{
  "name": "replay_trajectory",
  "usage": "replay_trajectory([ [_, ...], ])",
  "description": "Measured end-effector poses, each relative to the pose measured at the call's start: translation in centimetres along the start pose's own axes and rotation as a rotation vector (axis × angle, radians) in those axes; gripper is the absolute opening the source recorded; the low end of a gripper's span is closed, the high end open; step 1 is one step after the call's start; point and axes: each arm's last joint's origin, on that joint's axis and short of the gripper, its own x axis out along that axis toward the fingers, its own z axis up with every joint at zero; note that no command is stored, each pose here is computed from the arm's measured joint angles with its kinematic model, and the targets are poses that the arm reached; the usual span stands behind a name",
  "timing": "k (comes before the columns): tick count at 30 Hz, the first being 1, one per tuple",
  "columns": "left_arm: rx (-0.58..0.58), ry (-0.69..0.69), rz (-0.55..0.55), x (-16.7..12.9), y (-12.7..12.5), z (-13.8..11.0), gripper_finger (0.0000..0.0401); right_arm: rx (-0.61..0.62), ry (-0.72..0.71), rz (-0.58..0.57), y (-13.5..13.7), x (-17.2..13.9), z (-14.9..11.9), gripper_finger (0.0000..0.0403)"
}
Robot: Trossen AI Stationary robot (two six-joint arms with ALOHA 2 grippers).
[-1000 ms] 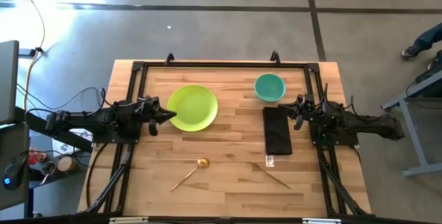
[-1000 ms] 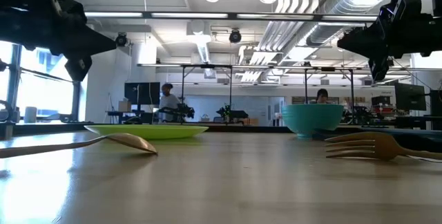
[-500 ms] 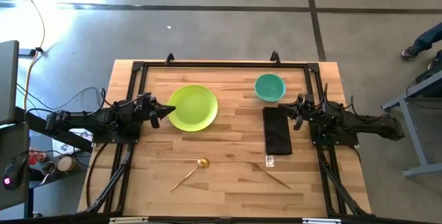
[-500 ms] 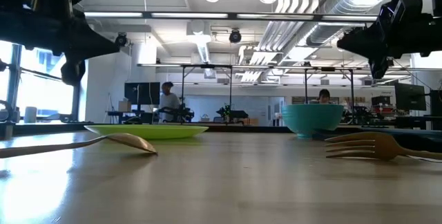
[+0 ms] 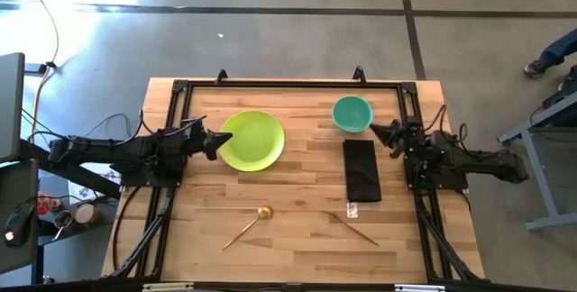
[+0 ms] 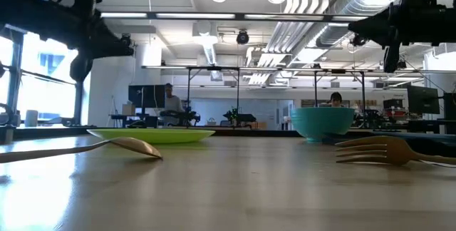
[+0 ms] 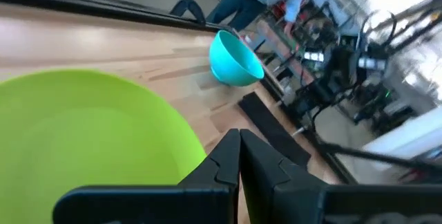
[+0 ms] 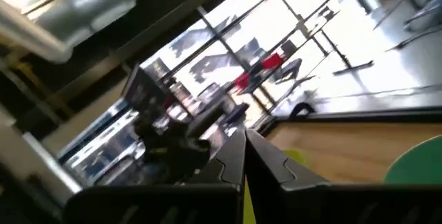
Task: Set table place
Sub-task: Move the light green plate to the center of the table
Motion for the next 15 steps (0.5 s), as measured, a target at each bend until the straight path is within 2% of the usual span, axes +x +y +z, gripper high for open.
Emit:
replay_trajectory([
  [3,0.095,0.071,0.061,1.0,-2.3,1.8,0.0,-0.023,-0.066,-0.001,1.2,0.0,1.8,0.0],
  [7,0.229,0.261,0.292,2.9,-5.2,3.9,0.0,-0.114,-0.06,-0.032,3.7,0.5,5.1,0.0],
  [12,0.395,0.539,0.569,6.1,-7.4,4.7,0.0,-0.305,0.114,-0.256,7.2,2.6,9.1,0.0],
  [15,0.41,0.636,0.669,8.2,-7.4,4.8,0.0,-0.407,0.228,-0.399,9.1,4.4,10.8,0.0],
])
